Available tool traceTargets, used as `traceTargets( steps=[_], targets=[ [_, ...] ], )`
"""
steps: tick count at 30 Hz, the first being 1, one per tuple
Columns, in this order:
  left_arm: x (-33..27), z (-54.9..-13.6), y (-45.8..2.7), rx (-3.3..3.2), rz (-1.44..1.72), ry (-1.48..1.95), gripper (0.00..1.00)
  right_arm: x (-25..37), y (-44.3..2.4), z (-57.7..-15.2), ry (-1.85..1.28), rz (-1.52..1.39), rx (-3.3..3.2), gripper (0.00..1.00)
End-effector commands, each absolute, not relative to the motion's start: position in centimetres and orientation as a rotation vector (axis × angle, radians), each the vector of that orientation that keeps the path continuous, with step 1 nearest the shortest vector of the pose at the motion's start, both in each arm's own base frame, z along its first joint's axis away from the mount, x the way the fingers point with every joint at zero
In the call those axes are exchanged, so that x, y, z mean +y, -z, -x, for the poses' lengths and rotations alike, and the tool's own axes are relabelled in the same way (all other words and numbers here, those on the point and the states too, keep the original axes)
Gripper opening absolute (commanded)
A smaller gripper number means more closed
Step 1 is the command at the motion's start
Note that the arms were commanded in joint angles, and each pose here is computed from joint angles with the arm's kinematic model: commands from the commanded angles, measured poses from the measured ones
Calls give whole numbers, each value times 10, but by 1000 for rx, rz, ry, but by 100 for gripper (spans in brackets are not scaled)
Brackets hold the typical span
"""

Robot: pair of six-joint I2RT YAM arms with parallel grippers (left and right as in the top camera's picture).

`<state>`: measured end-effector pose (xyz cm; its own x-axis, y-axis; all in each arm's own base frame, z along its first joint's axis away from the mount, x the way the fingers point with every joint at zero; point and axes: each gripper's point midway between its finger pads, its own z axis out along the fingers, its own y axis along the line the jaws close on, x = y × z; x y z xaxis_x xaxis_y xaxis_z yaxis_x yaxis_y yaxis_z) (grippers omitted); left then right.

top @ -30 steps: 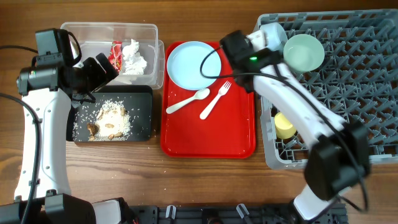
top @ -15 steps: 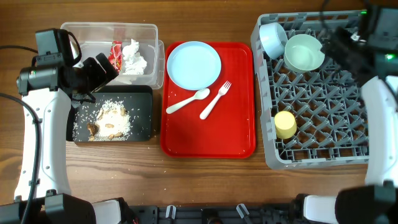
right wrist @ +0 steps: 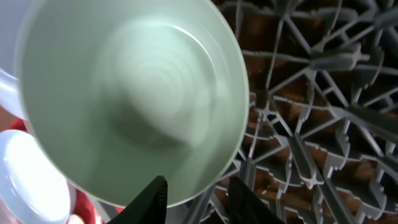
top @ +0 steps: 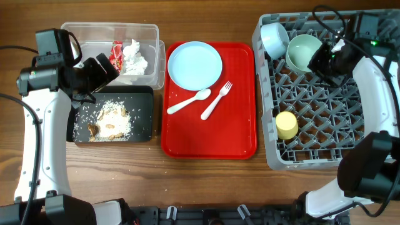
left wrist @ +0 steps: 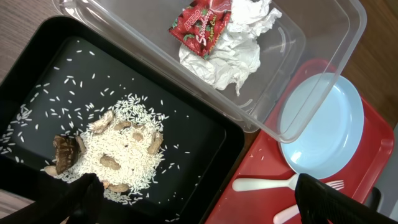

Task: Sort waste into correct bins and load items into the dishwasher rack
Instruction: 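Lift the mint-green bowl and place it in the rack beside the blue bowl, then release the mint-green bowl and withdraw the right gripper from the rack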

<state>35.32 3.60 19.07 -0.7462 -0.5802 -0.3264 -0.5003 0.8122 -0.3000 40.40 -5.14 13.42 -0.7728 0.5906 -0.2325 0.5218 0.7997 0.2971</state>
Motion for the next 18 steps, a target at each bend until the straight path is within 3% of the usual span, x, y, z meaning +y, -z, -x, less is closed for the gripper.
traceTargets(
  steps=[1,18],
  targets=[
    [36,-356,-198,2570,798,286,100,-54,-130,-403,-293,-859,2683,34],
    [36,-356,-198,2570,798,286,100,-64,-117,-411,-227,-870,2668,35]
  ],
)
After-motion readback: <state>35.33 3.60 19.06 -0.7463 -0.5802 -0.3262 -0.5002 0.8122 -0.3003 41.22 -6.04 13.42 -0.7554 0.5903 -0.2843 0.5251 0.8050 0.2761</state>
